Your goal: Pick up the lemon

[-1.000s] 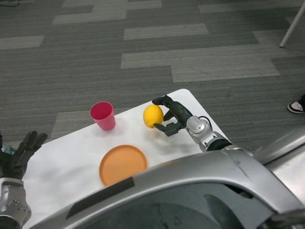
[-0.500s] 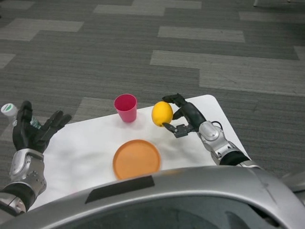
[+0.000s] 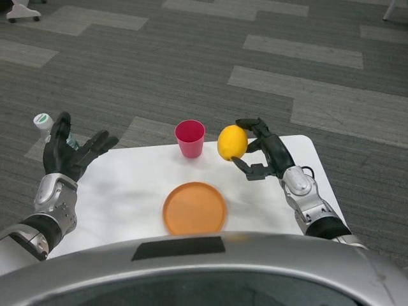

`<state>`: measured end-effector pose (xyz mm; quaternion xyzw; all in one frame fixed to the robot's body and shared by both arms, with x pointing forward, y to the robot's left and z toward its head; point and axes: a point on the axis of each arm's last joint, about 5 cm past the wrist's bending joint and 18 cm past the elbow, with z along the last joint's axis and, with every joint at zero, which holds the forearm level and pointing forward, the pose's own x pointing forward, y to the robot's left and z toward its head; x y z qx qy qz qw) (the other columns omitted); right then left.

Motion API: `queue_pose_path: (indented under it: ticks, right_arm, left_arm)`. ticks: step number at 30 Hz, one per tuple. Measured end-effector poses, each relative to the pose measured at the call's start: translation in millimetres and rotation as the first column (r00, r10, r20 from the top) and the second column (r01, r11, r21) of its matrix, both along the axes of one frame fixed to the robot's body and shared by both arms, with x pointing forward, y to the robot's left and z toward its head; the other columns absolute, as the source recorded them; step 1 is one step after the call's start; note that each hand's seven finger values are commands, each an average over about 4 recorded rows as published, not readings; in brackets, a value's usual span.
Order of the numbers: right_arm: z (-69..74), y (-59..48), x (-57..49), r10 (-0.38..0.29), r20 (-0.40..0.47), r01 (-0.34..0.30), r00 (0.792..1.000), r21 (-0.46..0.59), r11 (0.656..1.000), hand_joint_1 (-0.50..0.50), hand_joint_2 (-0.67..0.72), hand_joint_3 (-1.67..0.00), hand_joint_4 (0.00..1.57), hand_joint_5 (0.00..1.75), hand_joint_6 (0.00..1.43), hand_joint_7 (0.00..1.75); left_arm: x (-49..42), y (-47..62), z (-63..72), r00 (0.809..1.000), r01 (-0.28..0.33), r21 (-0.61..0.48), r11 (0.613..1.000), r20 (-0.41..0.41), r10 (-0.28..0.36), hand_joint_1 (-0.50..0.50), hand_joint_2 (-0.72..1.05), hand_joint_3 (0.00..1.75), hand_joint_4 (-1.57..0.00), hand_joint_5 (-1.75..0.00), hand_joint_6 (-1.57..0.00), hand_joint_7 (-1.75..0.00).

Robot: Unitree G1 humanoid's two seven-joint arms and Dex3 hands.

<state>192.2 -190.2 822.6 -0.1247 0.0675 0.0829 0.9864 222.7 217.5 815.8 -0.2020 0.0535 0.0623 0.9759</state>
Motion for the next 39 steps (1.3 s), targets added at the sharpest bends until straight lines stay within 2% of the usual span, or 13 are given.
queue_pose_path:
  ticks: [9, 39]
  right_arm:
    - [8.4, -1.4, 3.6, -0.016, 0.062, 0.015, 0.998, 0.008, 1.000, -0.33, -0.60, -1.27, 0.23, 1.75, 0.51, 0.84]
    - [9.6, -6.7, 3.5, -0.049, 0.070, 0.048, 0.996, 0.014, 0.999, -0.33, -0.60, -1.27, 0.25, 1.75, 0.51, 0.84]
  left_arm:
    - [0.4, 0.0, 0.4, 1.000, 0.000, 0.000, 1.000, 0.002, 0.000, 0.50, 0.52, 0.09, -0.07, 0.00, 0.00, 0.00]
    - [0.8, -0.2, 0.6, 1.000, 0.002, 0.001, 1.000, 0.003, -0.002, 0.50, 0.52, 0.09, -0.07, 0.00, 0.00, 0.00]
